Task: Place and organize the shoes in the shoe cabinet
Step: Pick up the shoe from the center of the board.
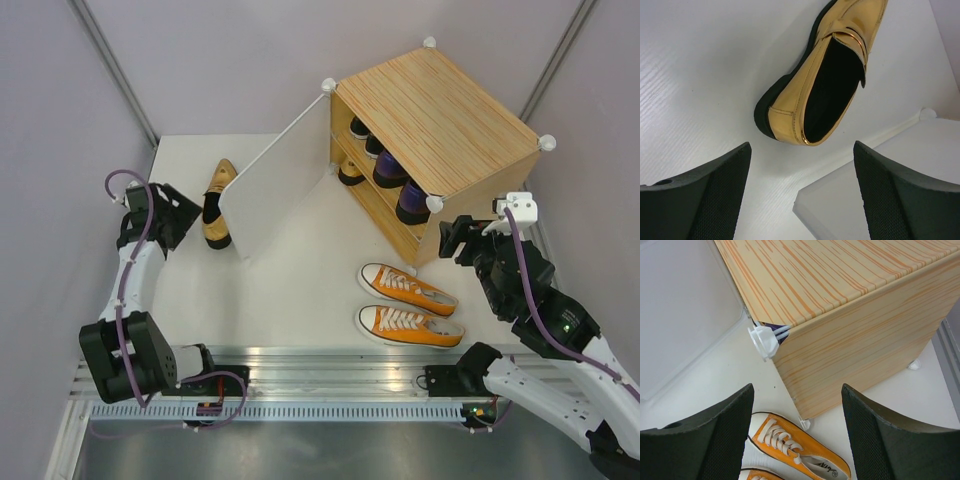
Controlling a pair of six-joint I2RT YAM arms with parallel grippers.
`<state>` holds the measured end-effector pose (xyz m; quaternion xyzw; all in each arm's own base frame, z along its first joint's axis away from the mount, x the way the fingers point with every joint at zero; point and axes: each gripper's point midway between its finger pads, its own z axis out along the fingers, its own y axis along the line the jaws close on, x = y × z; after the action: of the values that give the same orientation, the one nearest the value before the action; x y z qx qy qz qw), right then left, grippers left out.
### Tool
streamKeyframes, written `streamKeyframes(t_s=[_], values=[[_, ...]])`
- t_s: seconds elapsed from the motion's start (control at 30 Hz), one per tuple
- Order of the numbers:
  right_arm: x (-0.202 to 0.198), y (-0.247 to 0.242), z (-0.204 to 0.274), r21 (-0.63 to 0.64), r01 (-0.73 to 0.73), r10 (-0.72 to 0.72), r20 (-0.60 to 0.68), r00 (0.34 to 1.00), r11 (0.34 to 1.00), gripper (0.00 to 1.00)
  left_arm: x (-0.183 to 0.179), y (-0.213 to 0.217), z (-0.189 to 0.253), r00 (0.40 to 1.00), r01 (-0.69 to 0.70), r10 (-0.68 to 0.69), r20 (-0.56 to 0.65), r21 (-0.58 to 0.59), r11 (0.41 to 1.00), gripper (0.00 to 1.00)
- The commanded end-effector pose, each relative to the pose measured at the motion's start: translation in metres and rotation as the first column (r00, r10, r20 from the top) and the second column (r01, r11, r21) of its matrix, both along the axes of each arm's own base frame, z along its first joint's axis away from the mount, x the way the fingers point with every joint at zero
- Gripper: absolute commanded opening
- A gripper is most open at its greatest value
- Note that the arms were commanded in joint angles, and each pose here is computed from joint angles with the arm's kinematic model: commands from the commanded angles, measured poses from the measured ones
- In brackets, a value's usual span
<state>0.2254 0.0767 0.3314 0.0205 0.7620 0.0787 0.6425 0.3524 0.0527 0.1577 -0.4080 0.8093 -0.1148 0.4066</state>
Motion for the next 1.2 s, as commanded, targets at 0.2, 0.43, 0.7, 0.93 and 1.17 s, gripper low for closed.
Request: streamKeyframes(t_s=[0.2, 0.43, 0.7, 0.93, 1.17], values=[[-0.002, -0.007, -0.004, 0.024, 0.036, -0.037, 0.016, 0.999, 0.999, 0.75, 0.032, -0.009, -0.017, 1.0, -0.019, 0.021, 0.017, -0.122, 0.992, 0.83], [-0.002, -0.01, -0.002, 0.024, 0.046, -0.046, 0.023, 0.999, 0.999, 0.75, 0.041, -0.03, -0.063, 0.991, 0.028, -0.043, -0.124, -0.12, 0.992, 0.82], [-0.006, -0.014, 0.0, 0.03, 0.046, -0.047, 0.036, 0.998, 0.998, 0.75, 0.009, -0.031, -0.105, 0.966, -0.021, -0.012, -0.26, -0.124, 0.992, 0.81], [-0.008, -0.014, -0.001, 0.041, 0.036, -0.038, 0.039, 0.999, 0.999, 0.75, -0.002, -0.045, -0.11, 0.965, 0.019, -0.066, -0.256, -0.184, 0.983, 0.75], [-0.012, -0.016, -0.001, 0.052, 0.035, -0.037, 0.045, 0.998, 0.998, 0.75, -0.008, -0.059, -0.115, 0.963, 0.071, -0.128, -0.238, -0.234, 0.97, 0.34]])
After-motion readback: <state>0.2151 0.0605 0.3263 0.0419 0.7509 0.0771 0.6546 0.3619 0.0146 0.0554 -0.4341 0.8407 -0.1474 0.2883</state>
